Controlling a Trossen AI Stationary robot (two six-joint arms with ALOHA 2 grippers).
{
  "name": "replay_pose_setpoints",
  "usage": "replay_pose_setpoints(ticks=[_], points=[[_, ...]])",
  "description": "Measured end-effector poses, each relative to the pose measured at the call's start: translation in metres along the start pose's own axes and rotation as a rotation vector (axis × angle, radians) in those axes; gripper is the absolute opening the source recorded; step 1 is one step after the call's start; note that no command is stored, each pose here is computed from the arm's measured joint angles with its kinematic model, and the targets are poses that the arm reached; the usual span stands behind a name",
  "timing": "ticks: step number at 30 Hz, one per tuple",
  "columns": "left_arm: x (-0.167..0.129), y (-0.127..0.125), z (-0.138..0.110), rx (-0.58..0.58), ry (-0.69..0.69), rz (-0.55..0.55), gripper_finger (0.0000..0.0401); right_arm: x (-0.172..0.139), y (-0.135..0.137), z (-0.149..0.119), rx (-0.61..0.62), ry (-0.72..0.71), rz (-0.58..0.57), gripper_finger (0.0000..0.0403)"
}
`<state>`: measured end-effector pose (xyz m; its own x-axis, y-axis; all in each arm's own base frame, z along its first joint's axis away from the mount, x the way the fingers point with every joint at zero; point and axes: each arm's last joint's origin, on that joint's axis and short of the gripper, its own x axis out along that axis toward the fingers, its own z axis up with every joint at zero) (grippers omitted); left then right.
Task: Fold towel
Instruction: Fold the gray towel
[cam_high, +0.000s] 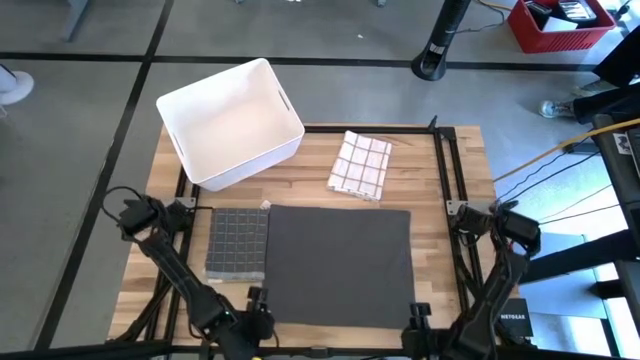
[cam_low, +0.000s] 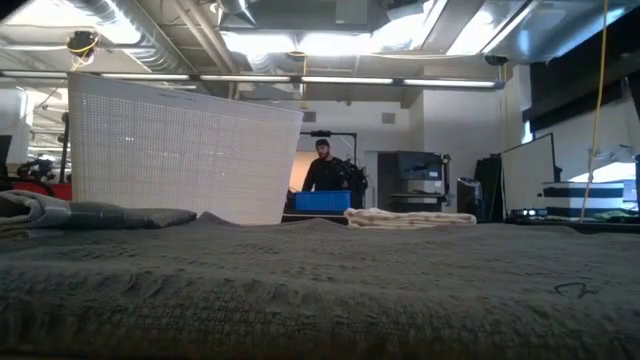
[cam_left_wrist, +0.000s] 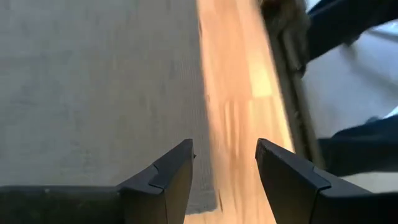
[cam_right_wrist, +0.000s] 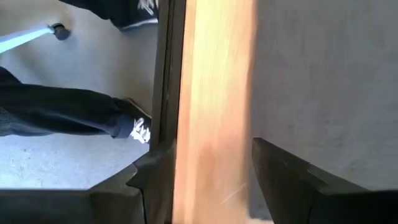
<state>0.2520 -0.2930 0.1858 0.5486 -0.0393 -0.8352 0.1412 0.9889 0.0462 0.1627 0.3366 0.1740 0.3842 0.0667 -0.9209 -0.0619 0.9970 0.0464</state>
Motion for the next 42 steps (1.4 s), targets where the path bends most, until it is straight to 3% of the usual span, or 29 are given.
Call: replay_pose_setpoints(ticks=[10, 16, 25, 29, 34, 36, 42], points=[[0.036, -0.006, -0.020, 0.031, 0.122, 0.029, 0.0169, 0.015, 0.006, -0.011, 0.034, -0.002, -0.031, 0.0213], [0.039, -0.003, -0.025, -0.029, 0.169, 0.076, 0.0169, 0.014, 0.001, -0.011, -0.006, -0.043, -0.102, 0.0213], [0.039, -0.003, -0.026, -0.044, 0.181, 0.075, 0.0157, 0.035, -0.004, -0.023, -0.092, 0.068, -0.208, 0.0211], [0.040, -0.001, -0.026, -0.046, 0.190, 0.081, 0.0107, 0.036, -0.004, -0.023, -0.093, 0.046, -0.226, 0.0168], [0.042, 0.003, -0.024, -0.043, 0.195, 0.092, 0.0020, 0.037, -0.008, -0.026, -0.111, 0.065, -0.269, 0.0057], [0.042, 0.003, -0.024, -0.052, 0.192, 0.093, 0.0009, 0.038, -0.009, -0.026, -0.112, 0.069, -0.272, 0.0018], [0.035, -0.006, -0.018, -0.101, 0.173, 0.058, 0.0006, 0.033, -0.006, -0.027, -0.052, 0.085, -0.266, 0.0010]])
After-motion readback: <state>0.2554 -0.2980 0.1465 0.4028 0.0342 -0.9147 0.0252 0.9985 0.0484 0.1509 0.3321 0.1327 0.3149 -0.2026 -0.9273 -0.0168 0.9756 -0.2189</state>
